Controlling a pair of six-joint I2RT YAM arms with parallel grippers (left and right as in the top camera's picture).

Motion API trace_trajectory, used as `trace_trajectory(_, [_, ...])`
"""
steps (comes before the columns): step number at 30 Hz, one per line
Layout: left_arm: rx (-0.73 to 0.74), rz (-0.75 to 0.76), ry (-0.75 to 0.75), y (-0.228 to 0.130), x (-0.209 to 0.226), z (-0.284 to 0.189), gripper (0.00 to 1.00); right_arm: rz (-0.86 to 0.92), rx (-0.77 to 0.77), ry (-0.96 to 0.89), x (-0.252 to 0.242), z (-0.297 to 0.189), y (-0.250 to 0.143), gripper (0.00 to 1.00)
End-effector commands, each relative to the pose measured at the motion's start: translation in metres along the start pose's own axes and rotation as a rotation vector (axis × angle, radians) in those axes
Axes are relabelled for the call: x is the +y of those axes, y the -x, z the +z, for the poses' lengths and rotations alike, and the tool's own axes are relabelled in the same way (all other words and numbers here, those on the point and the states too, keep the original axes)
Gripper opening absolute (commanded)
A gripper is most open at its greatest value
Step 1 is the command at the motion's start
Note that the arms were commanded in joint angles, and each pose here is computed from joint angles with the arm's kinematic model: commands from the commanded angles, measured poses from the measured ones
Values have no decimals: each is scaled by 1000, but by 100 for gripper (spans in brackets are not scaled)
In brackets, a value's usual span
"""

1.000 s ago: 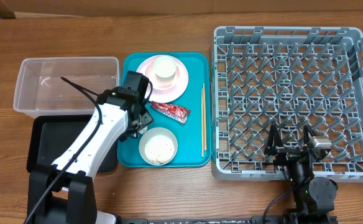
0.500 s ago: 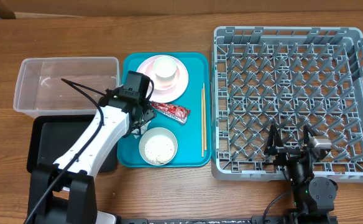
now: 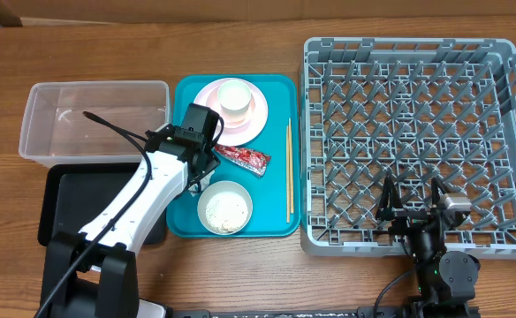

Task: Sort waste into correct bins and load items into the dishwasher
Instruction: 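Close the left gripper on the tissue and lift it, then carry the tissue left and release it into the clear bin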

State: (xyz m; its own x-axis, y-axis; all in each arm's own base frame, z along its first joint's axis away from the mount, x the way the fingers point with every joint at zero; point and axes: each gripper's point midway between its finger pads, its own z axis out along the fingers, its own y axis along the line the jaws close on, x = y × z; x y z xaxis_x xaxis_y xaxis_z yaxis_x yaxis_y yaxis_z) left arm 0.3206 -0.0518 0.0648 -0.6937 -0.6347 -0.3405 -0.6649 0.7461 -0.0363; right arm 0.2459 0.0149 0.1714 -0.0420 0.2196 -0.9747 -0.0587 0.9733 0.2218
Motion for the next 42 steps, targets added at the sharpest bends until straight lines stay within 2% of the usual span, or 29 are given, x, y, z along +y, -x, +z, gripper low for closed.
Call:
trace_trajectory(1, [-32,-50,26,2,4,0,78,-1,-4,-1,-1,0,-2,100])
trace_trajectory(9, [-6,-59,67,-8,5,15,79,-1,-4,-1,-1,0,-2,100])
trace_trajectory(14, [11,-47,99,-14,3,35,73,-1,-4,-1,-1,0,-2,100])
trace_trajectory(20, [32,-30,95,-18,1,39,54,-1,-4,-1,-1,0,-2,100])
trace_trajectory(26, [57,23,64,-18,-7,35,21,-1,-4,-1,-1,0,-2,100])
trace_trajectory(27, [74,45,39,-18,-14,30,14,-1,-4,-1,-1,0,-2,100])
trace_trajectory(30, [95,74,2,-13,-26,15,13,-1,-4,-1,-1,0,-2,100])
trace_trajectory(32, [105,108,-28,-8,-35,1,4,-1,-4,-1,-1,0,-2,100])
trace_trajectory(37, [103,140,-67,12,-49,-46,4,-1,-4,-1,-1,0,-2,100])
trace_trajectory(42, [39,138,-102,46,-55,-89,4,-1,-4,-1,-1,0,-2,100])
